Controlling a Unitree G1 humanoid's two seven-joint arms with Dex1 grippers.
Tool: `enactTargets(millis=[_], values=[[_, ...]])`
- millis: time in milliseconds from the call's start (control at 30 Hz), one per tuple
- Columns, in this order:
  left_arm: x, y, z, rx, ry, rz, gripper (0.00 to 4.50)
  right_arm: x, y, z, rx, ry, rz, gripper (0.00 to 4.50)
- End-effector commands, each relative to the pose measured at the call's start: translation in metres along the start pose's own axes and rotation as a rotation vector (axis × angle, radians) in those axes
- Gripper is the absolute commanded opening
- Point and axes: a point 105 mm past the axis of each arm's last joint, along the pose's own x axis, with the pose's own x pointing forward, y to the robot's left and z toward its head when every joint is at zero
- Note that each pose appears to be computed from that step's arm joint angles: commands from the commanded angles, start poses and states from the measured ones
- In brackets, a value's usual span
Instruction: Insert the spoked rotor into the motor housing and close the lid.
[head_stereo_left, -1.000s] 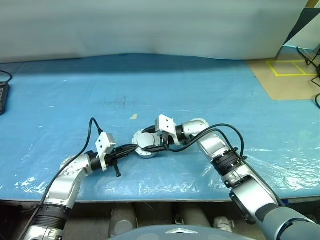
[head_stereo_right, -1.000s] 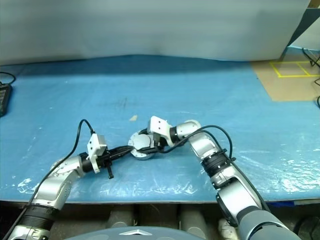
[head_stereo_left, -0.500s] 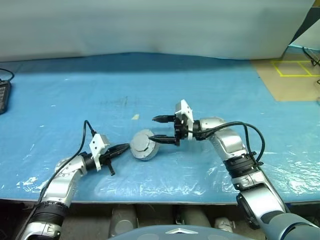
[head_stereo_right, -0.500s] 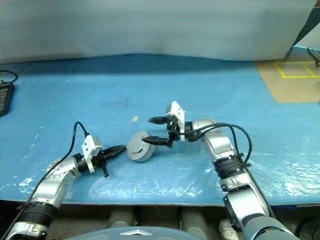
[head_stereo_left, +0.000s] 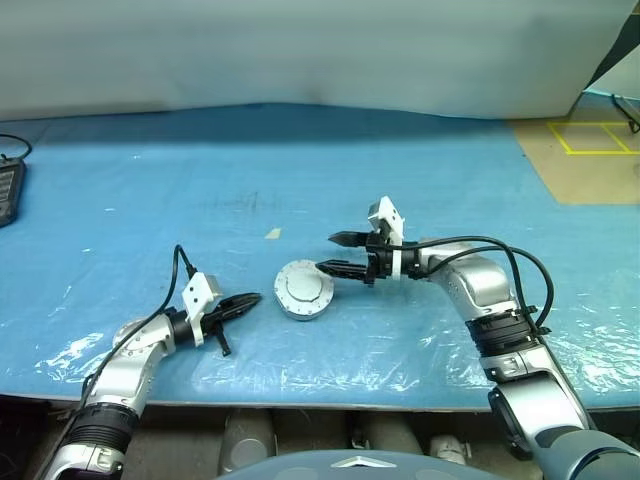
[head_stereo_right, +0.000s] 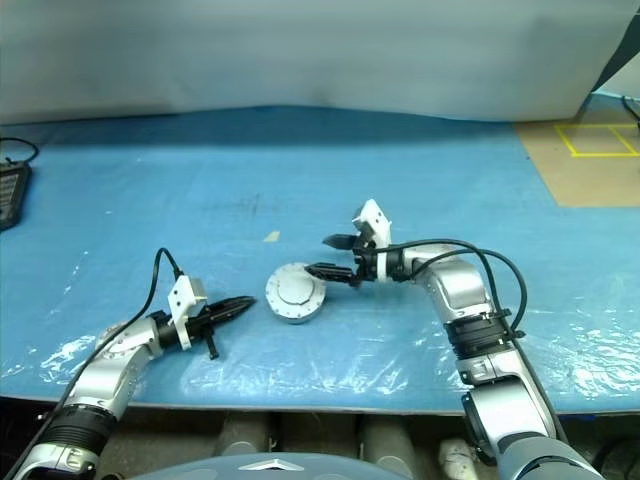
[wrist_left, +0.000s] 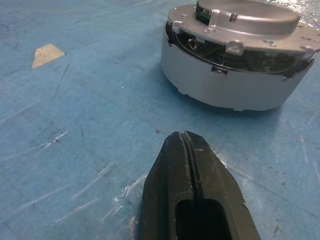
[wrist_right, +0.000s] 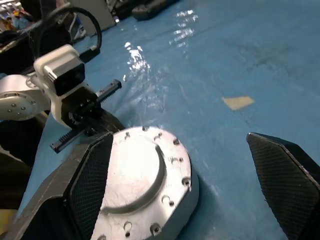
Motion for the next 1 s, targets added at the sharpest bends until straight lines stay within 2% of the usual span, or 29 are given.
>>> enactTargets(millis=[33, 233, 333, 533, 1000], values=[[0.001, -0.007, -0.011, -0.031, 0.036, -0.016, 0.00, 0.000, -0.005, 0.009, -0.129, -0.060, -0.016, 4.47], [0.002, -0.006, -0.004, -0.023, -0.005, -0.019, 0.00, 0.012, 0.005, 0.006, -0.300, -0.039, 0.065, 4.47], [0.001, -0.006, -0.003, -0.019, -0.010, -0.019, 0.00, 0.016, 0.019, 0.002, -0.322, -0.037, 0.152, 4.47], [0.000, -0.005, 0.006, -0.006, -0.045, -0.017, 0.00, 0.027, 0.026, -0.007, -0.363, 0.008, 0.201, 4.47], [0.005, -0.007, 0.022, 0.010, -0.074, -0.005, 0.00, 0.033, 0.015, -0.041, -0.415, 0.193, 0.180, 4.47]])
